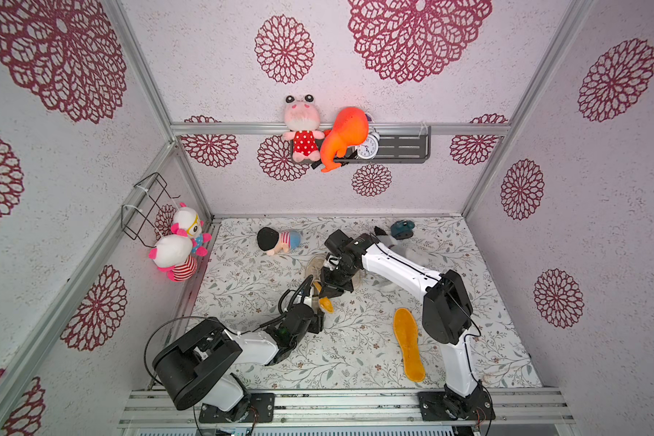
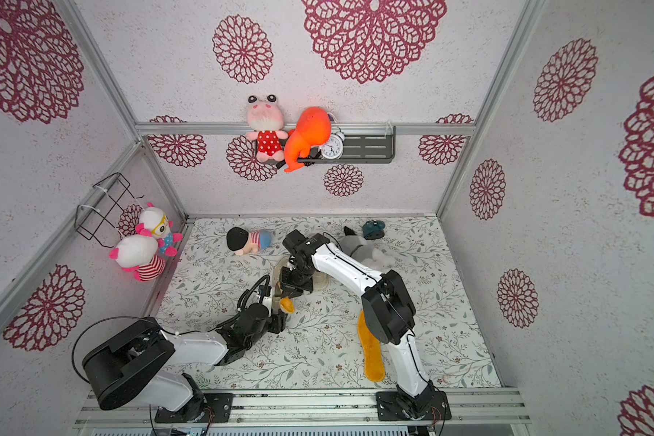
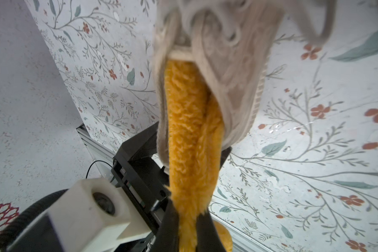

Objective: Remove the insole from the shoe
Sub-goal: Remove the insole from the shoe, then move the shoe to the center of the board.

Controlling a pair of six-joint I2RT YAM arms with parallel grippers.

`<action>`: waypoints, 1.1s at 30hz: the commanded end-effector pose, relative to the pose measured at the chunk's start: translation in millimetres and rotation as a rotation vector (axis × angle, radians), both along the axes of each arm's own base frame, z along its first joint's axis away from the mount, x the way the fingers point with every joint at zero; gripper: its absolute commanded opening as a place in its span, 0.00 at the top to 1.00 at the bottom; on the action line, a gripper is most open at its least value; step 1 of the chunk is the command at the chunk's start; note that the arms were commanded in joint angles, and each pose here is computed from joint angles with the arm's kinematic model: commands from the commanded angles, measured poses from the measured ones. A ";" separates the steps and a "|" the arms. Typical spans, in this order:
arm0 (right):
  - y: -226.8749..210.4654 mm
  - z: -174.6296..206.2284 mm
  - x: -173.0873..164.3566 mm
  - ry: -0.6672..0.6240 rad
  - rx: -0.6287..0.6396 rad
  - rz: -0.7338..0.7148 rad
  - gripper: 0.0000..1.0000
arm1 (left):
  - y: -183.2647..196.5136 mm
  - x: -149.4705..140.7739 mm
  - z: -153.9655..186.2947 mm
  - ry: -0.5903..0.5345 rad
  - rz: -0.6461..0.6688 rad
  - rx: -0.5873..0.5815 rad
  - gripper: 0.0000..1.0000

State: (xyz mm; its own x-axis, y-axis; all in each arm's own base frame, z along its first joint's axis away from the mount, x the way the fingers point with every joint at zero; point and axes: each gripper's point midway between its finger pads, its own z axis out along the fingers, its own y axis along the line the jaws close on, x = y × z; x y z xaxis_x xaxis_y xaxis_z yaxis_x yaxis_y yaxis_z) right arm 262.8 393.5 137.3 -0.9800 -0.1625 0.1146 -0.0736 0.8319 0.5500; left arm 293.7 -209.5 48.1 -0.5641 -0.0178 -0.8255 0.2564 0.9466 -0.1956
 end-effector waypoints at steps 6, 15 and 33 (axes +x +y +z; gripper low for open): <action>-12.6 37.8 -33.7 -0.008 0.031 0.087 1.00 | -6.9 48.4 13.9 -0.001 0.069 -0.097 0.48; -124.4 46.5 -61.2 -0.197 -0.276 0.054 1.00 | -35.8 67.3 2.7 0.010 -0.018 -0.078 0.49; -199.9 -44.2 -114.5 -0.181 -0.392 -0.124 1.00 | -45.2 101.1 3.4 0.047 0.011 -0.001 0.26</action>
